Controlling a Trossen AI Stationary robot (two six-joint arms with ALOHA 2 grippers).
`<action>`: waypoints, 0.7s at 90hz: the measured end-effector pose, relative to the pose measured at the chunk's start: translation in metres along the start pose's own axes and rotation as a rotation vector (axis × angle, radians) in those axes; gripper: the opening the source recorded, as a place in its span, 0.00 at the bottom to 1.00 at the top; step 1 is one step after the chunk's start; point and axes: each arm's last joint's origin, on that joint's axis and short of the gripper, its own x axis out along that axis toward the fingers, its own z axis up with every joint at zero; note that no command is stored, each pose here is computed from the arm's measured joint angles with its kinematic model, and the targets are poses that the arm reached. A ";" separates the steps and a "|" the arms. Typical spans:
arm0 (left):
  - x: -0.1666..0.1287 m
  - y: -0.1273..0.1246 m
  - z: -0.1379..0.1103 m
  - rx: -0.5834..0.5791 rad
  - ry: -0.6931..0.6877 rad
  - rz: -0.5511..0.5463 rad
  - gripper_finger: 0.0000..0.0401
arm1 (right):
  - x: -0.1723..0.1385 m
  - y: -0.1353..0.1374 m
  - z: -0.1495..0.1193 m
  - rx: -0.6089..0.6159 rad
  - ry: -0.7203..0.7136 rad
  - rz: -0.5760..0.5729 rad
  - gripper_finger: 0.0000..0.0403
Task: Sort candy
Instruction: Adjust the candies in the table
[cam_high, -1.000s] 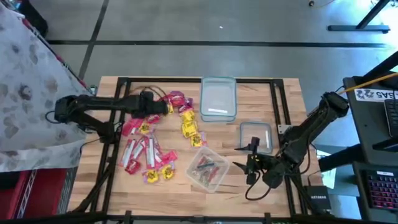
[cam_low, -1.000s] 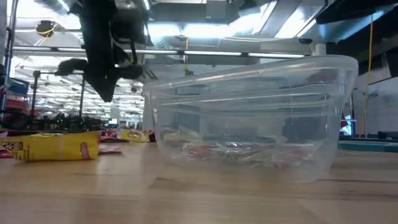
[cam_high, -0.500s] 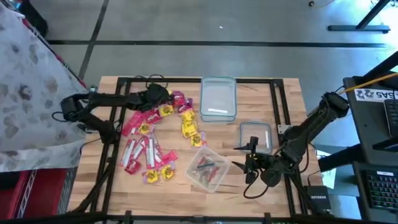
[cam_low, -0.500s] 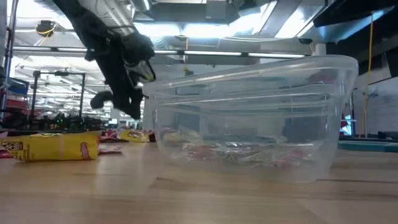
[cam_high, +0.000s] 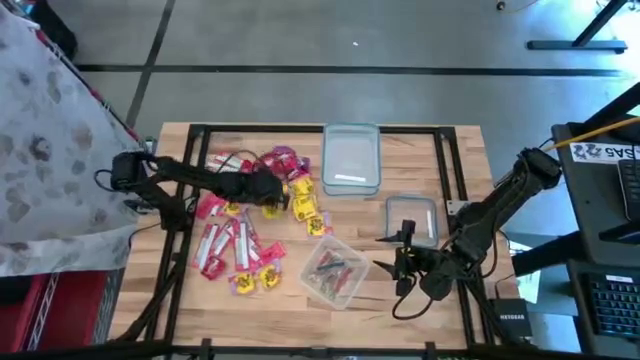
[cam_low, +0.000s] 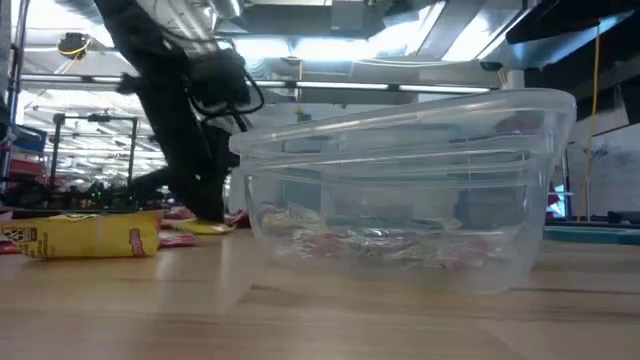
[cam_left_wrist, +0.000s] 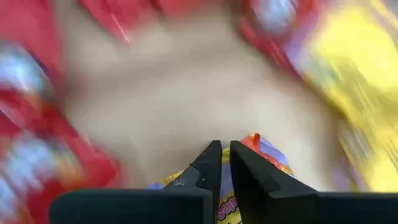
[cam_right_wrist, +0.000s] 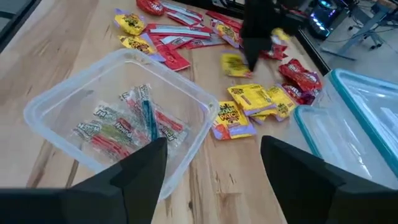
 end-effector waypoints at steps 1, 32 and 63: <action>-0.002 0.000 -0.002 0.002 0.007 0.002 0.04 | 0.000 0.000 0.000 0.000 0.000 0.000 0.62; -0.069 -0.006 0.035 -0.148 -0.611 0.046 0.04 | 0.001 0.000 0.000 -0.005 -0.003 -0.014 0.62; 0.003 -0.001 0.090 -0.081 -0.588 -0.015 0.04 | 0.001 0.001 0.002 0.014 -0.013 0.005 0.62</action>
